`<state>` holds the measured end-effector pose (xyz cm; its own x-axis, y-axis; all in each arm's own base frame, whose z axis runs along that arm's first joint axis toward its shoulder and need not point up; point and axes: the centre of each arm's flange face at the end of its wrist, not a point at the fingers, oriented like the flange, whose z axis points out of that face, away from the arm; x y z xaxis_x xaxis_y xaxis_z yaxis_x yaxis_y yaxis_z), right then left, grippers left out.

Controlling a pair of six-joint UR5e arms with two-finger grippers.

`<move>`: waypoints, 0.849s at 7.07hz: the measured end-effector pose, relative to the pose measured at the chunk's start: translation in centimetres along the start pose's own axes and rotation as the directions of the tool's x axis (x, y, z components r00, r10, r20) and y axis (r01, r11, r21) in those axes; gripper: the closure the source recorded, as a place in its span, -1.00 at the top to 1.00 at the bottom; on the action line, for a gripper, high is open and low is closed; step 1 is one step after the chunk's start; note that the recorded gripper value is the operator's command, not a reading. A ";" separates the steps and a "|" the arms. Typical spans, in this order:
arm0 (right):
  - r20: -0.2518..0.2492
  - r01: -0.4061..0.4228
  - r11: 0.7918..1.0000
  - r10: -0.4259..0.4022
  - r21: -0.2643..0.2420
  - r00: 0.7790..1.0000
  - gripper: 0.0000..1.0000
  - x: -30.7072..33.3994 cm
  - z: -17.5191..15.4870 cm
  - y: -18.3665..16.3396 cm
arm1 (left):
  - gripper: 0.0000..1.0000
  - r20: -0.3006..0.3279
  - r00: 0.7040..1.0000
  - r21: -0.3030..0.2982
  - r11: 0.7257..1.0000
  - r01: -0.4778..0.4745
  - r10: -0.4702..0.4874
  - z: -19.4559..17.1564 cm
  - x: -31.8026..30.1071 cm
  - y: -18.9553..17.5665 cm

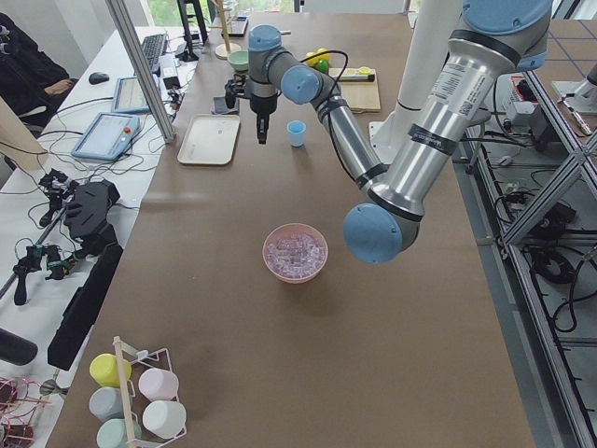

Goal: Put ice and strawberries in cup
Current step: 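Carry the ice cube with the left gripper over the light-blue cup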

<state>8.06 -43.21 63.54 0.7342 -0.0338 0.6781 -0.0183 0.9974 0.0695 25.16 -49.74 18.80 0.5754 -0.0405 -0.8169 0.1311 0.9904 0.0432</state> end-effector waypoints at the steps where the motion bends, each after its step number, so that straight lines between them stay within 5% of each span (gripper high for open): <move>1: 0.000 0.001 1.000 -0.001 0.000 1.000 1.00 0.0 0.0 0.0 | -1.00 -0.096 0.995 -0.011 1.000 0.012 -0.013 2.7 5.5 1.7; 4: 0.000 0.002 1.000 -0.002 0.001 1.000 1.00 0.0 0.0 0.0 | -1.00 -0.165 0.985 0.033 0.999 -0.043 0.048 13.4 12.8 6.4; 6: -0.001 0.003 1.000 -0.003 0.001 1.000 1.00 0.0 0.0 0.0 | -1.00 -0.183 0.980 0.048 0.996 -0.075 0.082 17.0 15.8 8.3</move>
<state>8.06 -43.21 63.53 0.7349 -0.0369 0.6772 -0.0167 0.9972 0.0725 49.04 -44.36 16.02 0.4271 0.0659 -0.9018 0.1268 0.9831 0.1319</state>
